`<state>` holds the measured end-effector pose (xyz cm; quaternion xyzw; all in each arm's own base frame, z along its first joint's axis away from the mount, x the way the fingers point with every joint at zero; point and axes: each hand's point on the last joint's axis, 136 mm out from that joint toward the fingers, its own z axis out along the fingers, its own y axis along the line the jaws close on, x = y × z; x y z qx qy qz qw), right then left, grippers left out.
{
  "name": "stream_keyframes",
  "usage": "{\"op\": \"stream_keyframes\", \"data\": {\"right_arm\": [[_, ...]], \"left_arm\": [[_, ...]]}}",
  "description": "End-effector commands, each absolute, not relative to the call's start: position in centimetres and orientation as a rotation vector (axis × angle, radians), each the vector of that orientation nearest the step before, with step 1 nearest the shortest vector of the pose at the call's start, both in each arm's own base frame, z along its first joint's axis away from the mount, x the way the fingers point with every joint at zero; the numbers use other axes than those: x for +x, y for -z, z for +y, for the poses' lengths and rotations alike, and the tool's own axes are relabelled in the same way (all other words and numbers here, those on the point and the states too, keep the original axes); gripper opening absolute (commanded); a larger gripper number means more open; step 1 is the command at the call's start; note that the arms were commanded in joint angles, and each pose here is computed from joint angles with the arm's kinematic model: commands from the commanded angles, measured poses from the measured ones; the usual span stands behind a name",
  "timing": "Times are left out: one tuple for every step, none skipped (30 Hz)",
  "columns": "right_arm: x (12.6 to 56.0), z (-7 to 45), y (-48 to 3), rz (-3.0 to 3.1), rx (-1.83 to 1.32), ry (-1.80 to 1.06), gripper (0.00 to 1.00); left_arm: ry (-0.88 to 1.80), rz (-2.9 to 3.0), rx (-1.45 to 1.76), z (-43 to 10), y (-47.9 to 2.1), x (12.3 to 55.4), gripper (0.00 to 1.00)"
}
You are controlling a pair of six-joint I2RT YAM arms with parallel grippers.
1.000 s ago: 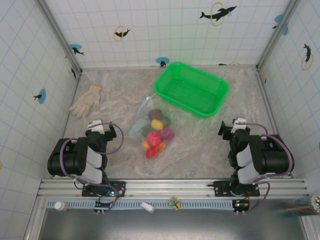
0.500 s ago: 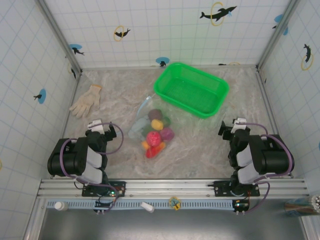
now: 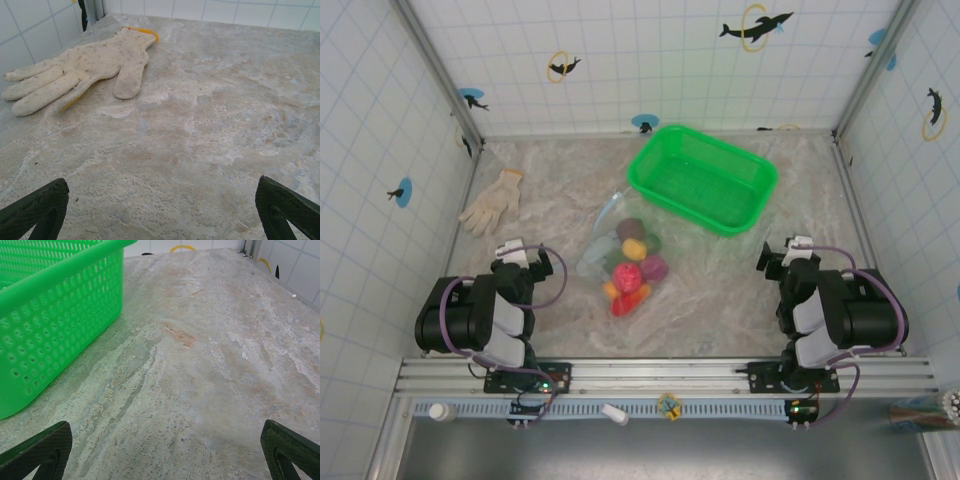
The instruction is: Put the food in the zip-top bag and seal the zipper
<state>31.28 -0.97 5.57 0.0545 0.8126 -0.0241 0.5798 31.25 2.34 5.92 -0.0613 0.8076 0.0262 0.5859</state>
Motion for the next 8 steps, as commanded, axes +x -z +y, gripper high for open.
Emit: {"op": "stream_keyframes", "data": {"right_arm": [[30.76,-1.17,-5.39,1.901,0.14,0.069,1.0],[30.73,-1.17,-5.34,1.903,0.139,0.068,1.0],[30.75,-1.19,-5.37,1.902,0.14,0.069,1.0],[30.74,-1.2,-5.38,1.902,0.141,0.069,1.0],[30.75,-1.19,-5.37,1.902,0.141,0.07,1.0],[30.77,-1.18,-5.4,1.901,0.14,0.069,1.0],[30.75,-1.21,-5.37,1.902,0.141,0.07,1.0],[30.72,-1.15,-5.32,1.904,0.139,0.069,1.0]], "left_arm": [[-0.057,1.881,-0.164,2.49,-5.91,31.11,0.98],[-0.058,1.879,-0.166,2.53,-5.95,31.11,0.98],[-0.058,1.882,-0.165,2.52,-5.89,31.12,0.98],[-0.058,1.883,-0.164,2.52,-5.88,31.16,0.98],[-0.058,1.883,-0.164,2.52,-5.88,31.17,0.98],[-0.059,1.883,-0.165,2.55,-5.87,31.17,0.98],[-0.058,1.882,-0.165,2.52,-5.88,31.13,0.98],[-0.057,1.881,-0.165,2.52,-5.92,31.11,0.98]]}}
